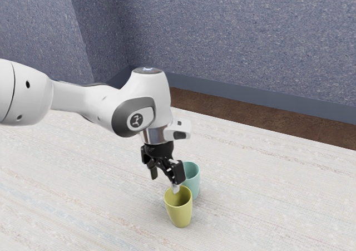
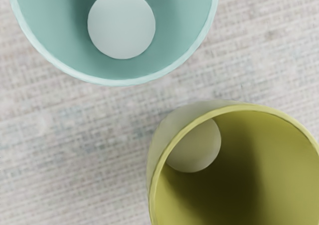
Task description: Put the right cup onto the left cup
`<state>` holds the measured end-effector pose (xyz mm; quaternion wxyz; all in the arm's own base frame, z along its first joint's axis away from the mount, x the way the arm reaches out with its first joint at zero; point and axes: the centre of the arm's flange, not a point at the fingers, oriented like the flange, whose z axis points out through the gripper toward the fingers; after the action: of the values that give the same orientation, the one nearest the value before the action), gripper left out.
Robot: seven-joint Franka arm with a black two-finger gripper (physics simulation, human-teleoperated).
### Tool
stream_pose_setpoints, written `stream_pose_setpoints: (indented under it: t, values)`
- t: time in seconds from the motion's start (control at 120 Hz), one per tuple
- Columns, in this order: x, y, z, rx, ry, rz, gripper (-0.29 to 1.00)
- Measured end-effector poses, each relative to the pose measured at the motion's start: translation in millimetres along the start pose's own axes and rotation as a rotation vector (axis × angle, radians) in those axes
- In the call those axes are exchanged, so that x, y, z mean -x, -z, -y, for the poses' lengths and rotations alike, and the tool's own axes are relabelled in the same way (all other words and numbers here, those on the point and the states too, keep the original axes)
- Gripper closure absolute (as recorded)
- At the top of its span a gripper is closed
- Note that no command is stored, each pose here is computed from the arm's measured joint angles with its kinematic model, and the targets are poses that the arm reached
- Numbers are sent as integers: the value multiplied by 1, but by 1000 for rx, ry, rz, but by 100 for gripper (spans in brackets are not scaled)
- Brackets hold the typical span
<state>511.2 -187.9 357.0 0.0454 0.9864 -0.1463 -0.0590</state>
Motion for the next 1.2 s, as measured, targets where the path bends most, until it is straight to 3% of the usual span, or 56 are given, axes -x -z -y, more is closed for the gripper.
stream_pose_setpoints:
  t: [0.567, 0.733, 0.833, 1.0, 1.2]
  values:
    - [-6, -48, 4, 23, 51, 29, 0]
    - [-8, -46, 3, 12, 44, 15, 43]
    - [-8, -44, 3, 9, 42, 10, 59]
    - [-8, -43, 1, 7, 40, 7, 71]
    - [-9, -43, 1, 6, 41, 3, 76]
